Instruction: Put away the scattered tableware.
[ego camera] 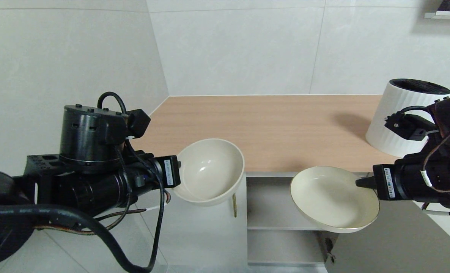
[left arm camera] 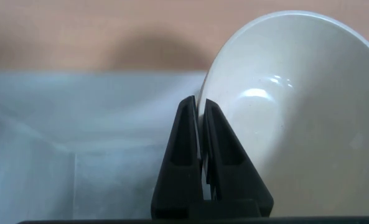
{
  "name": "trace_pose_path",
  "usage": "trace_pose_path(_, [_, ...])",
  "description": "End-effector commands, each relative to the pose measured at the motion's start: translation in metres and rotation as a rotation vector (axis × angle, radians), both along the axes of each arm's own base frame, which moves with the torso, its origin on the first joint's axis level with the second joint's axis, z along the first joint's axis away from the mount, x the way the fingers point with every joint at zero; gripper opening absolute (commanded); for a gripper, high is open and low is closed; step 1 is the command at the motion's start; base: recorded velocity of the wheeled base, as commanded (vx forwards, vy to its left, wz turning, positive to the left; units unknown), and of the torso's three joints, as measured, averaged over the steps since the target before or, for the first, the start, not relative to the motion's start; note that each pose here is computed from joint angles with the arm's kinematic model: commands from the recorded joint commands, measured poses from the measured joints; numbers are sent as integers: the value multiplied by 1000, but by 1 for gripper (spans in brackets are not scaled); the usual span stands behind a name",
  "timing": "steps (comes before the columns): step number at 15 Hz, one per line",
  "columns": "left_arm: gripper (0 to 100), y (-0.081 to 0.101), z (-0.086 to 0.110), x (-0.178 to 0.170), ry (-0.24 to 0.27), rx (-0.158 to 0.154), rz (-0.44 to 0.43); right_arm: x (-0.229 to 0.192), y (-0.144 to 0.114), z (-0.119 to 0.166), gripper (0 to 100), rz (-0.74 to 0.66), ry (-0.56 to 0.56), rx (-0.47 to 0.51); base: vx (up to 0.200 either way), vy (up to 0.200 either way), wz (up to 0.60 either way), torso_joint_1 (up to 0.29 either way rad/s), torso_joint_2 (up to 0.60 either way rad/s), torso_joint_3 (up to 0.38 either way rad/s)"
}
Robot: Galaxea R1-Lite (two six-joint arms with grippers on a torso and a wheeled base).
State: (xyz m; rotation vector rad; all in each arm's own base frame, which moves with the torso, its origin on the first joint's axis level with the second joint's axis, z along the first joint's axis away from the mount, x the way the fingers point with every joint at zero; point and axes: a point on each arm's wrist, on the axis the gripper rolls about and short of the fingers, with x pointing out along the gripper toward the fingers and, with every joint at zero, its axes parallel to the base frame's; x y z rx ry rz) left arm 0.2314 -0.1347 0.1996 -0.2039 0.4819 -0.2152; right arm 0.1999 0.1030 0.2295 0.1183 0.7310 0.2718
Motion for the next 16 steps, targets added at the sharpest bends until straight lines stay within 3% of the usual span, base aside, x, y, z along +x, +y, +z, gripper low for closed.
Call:
trace_pose_path(1, [0,-1,-4,2,12,8,0,6,3,-7,0,-1,26,-16,0,0,0,0,0,0])
trace_pose_path(8, [0,-3,-7,2,20,28,-13,14,6,-18,0,-9,10,-11,0,0,0,-9,22,10])
trace_pose_path(16, [0,-3,-8,2,18,39,-15,15,6,-19,0,-10,13,-14,0,0,0,-176,442,263])
